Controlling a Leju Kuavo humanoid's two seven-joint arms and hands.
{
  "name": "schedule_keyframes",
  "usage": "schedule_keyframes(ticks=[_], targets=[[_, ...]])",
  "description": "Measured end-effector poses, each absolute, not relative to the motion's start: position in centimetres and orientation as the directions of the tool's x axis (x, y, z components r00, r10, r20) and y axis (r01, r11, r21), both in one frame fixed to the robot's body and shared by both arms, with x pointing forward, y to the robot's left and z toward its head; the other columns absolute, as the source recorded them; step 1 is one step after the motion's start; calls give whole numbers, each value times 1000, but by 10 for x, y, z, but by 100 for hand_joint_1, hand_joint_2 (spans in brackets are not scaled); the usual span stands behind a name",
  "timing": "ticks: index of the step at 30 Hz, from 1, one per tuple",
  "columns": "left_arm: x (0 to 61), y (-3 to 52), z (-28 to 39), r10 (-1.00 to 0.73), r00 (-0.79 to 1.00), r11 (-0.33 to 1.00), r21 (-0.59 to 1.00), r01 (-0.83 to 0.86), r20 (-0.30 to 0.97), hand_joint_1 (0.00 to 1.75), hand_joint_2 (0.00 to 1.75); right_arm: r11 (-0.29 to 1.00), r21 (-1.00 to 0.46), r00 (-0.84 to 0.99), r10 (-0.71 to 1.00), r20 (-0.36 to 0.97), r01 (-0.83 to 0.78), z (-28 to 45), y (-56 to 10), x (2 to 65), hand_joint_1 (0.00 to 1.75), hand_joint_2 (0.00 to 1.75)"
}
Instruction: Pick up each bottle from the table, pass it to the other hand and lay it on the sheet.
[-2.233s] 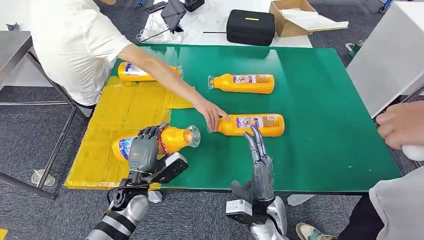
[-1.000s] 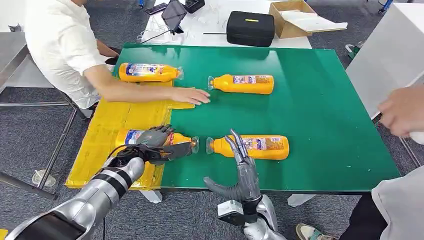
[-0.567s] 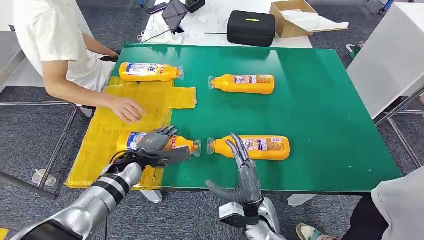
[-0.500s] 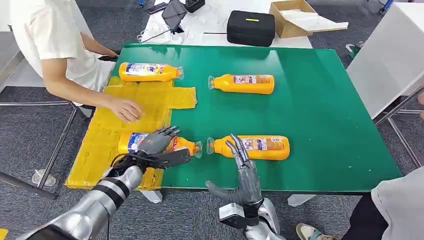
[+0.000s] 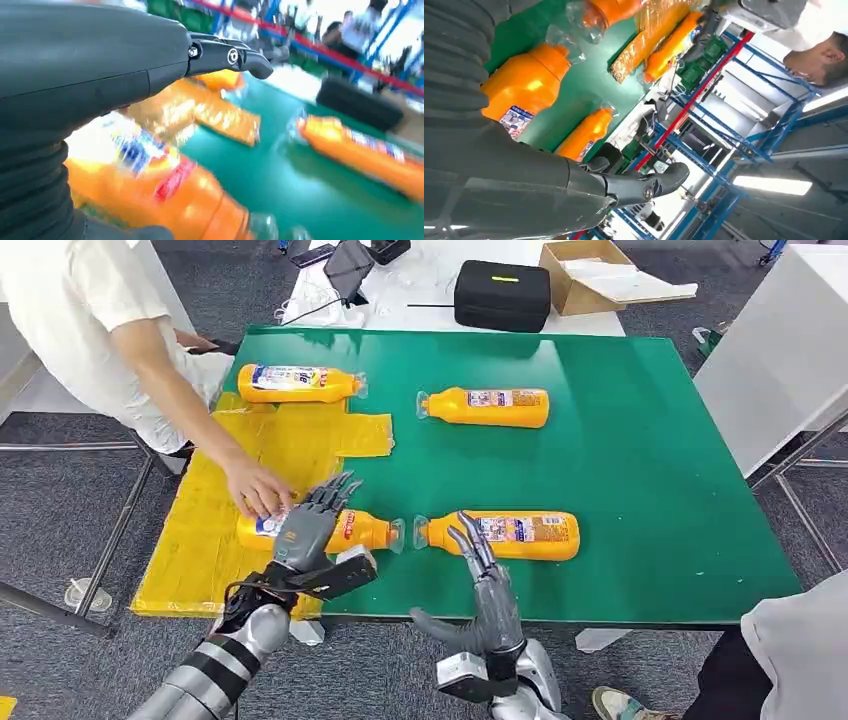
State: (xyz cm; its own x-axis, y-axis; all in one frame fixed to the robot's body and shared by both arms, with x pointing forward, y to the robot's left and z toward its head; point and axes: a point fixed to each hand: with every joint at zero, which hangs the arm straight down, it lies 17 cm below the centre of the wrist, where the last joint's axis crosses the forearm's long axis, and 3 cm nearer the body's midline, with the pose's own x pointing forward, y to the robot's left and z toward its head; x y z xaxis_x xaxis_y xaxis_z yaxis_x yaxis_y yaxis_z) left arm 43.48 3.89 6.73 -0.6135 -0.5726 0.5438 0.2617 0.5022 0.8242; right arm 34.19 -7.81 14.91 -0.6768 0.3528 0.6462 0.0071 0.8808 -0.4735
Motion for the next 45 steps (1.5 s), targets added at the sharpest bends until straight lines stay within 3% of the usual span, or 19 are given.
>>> schedule_keyframes(ticks=[7, 11, 13, 16, 24, 28, 45], targets=[[434, 39, 80, -581, -637, 522, 833, 186, 506, 0, 175, 878, -479, -680, 356, 641, 9, 149, -78, 341, 0, 175], [428, 36, 97, -540, -647, 601, 785, 151, 538, 0, 175, 837, -546, -707, 403, 581, 29, 146, -76, 337, 0, 175], [424, 34, 110, -486, -634, 680, 716, 158, 602, 0, 175, 762, -646, -704, 486, 518, 51, 134, -75, 340, 0, 175], [409, 28, 127, -322, -561, 822, 519, 234, 763, 0, 175, 519, -847, -630, 697, 341, 115, 85, -103, 356, 0, 175], [385, 29, 134, -51, -341, 955, 146, 258, 939, 0, 175, 298, -941, -381, 898, 219, 161, 35, -236, 380, 0, 175], [384, 39, 136, -39, -326, 977, 104, 184, 945, 0, 175, 340, -931, -279, 914, 294, 135, 27, -275, 385, 0, 175], [385, 42, 146, -8, -330, 986, 63, 156, 944, 0, 175, 297, -938, -209, 943, 258, 178, 31, -312, 390, 0, 175]])
